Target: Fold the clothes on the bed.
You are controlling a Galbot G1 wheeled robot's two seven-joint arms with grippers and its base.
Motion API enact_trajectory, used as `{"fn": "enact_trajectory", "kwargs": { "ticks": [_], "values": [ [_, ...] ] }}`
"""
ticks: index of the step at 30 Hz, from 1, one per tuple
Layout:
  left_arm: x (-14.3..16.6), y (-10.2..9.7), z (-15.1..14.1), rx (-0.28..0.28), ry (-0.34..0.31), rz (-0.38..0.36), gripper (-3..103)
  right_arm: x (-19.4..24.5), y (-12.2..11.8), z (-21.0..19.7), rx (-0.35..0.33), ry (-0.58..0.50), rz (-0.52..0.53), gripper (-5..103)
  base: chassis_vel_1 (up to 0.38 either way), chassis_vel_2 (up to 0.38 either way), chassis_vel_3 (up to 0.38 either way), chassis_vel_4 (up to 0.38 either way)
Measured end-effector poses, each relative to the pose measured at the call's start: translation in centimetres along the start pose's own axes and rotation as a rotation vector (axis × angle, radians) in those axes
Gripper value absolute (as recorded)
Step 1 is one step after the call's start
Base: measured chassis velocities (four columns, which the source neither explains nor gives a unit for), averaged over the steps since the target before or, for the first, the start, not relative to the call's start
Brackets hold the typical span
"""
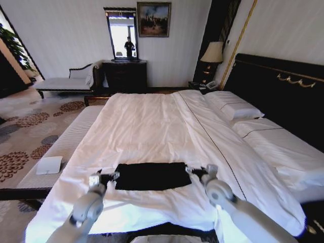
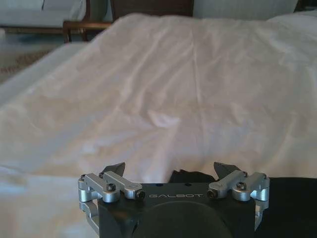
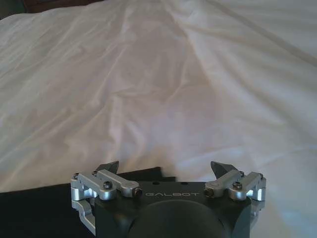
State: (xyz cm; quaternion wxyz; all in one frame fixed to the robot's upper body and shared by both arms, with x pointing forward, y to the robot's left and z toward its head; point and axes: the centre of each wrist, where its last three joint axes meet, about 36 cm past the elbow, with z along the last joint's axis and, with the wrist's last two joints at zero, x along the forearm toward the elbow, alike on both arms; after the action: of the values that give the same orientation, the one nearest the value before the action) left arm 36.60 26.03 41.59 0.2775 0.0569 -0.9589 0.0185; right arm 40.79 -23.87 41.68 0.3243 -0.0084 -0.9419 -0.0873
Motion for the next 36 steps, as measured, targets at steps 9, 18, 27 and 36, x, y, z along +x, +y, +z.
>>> {"fn": "enact_trajectory", "kwargs": {
  "ticks": [9, 18, 27, 36],
  "values": [
    [-0.2, -0.5, 5.9, -0.078, 0.100, -0.027, 100, -1.6, 0.4, 4.0, 0.039, 0.101, 0.004, 100, 0.000, 0.000, 0.000, 0.000],
    [2.5, 3.1, 5.9, -0.159, 0.094, -0.085, 100, 2.2, -2.2, 5.4, 0.122, 0.106, 0.098, 100, 0.000, 0.000, 0.000, 0.000],
    [4.2, 6.4, -2.9, 0.282, -0.177, 0.051, 100, 5.7, -0.8, 2.8, -0.153, 0.059, 0.077, 100, 0.000, 0.000, 0.000, 0.000],
    [7.6, 8.2, -6.6, 0.399, -0.381, 0.114, 100, 7.8, 2.4, 5.4, -0.390, 0.133, 0.007, 100, 0.000, 0.000, 0.000, 0.000]
  ]
}}
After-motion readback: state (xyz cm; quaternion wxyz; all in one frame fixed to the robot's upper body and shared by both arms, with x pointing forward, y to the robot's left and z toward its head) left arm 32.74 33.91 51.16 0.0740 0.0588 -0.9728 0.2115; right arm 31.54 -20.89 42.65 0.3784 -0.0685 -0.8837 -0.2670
